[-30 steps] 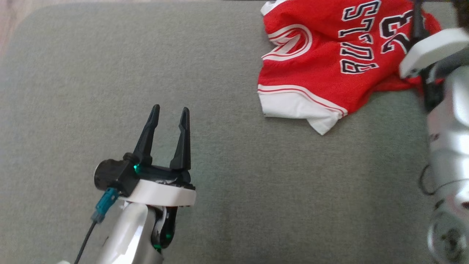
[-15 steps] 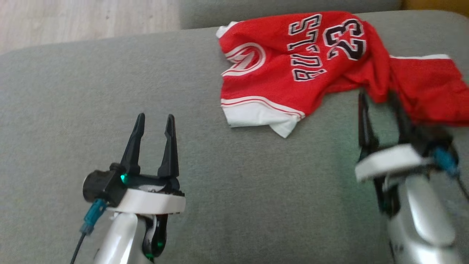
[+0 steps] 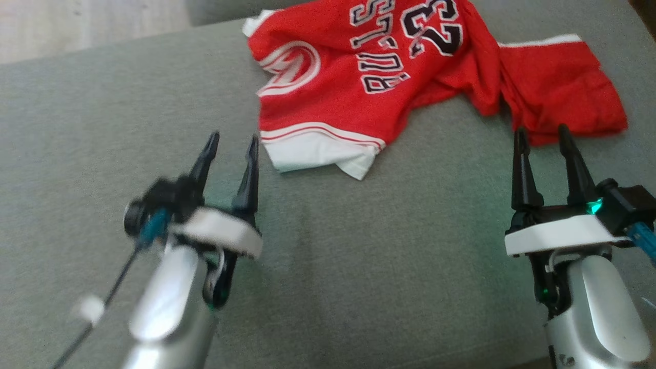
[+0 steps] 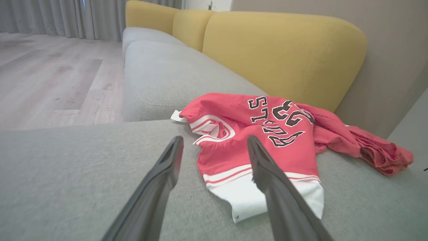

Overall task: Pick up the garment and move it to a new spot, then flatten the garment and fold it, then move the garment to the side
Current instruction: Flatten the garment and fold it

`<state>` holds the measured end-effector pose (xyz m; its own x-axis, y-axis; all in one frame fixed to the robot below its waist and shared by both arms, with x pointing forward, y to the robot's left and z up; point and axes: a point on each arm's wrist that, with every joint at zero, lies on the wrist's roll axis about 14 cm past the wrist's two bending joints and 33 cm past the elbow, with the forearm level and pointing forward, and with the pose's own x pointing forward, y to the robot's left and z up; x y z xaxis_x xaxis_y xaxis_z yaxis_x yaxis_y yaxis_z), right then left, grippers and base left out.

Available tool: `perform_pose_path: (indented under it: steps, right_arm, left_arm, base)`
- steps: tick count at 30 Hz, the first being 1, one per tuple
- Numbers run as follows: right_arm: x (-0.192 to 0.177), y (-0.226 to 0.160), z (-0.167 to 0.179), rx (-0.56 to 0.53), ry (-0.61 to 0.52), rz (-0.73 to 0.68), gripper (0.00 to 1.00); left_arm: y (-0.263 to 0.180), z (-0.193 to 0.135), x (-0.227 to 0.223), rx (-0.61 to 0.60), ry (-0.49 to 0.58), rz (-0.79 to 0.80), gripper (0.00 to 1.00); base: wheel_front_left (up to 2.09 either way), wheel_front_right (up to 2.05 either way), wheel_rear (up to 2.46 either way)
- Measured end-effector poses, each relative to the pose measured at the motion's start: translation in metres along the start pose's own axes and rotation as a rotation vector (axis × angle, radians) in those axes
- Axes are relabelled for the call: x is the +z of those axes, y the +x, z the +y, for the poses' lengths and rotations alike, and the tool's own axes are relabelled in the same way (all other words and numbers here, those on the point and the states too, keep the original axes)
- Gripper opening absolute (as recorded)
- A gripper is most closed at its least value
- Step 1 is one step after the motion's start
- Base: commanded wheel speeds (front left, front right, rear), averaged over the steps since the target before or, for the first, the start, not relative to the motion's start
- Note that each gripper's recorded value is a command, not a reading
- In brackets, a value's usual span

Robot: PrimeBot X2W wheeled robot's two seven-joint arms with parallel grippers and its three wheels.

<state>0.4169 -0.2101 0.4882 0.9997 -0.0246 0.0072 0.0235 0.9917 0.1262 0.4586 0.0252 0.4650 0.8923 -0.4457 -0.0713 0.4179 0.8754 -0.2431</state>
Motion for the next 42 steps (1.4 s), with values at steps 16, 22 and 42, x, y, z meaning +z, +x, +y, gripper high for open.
perform_pose_path:
  steps: [16,22,42]
  right_arm:
    - [-0.009,-0.013,-0.042,-0.123,-0.002,0.027,1.00]
    - [-0.007,-0.015,-0.045,-0.130,-0.003,0.018,1.00]
    - [0.001,0.014,0.004,0.013,0.000,-0.007,1.00]
  left_arm:
    - [0.074,0.008,-0.089,-0.048,0.131,0.529,1.00]
    - [0.075,-0.004,-0.090,-0.079,0.057,0.547,0.00]
    - [0.023,0.117,-0.010,0.279,-0.033,0.132,0.00]
  base:
    - [0.00,0.00,0.00]
    - [0.00,0.00,0.00]
    - [0.00,0.00,0.00]
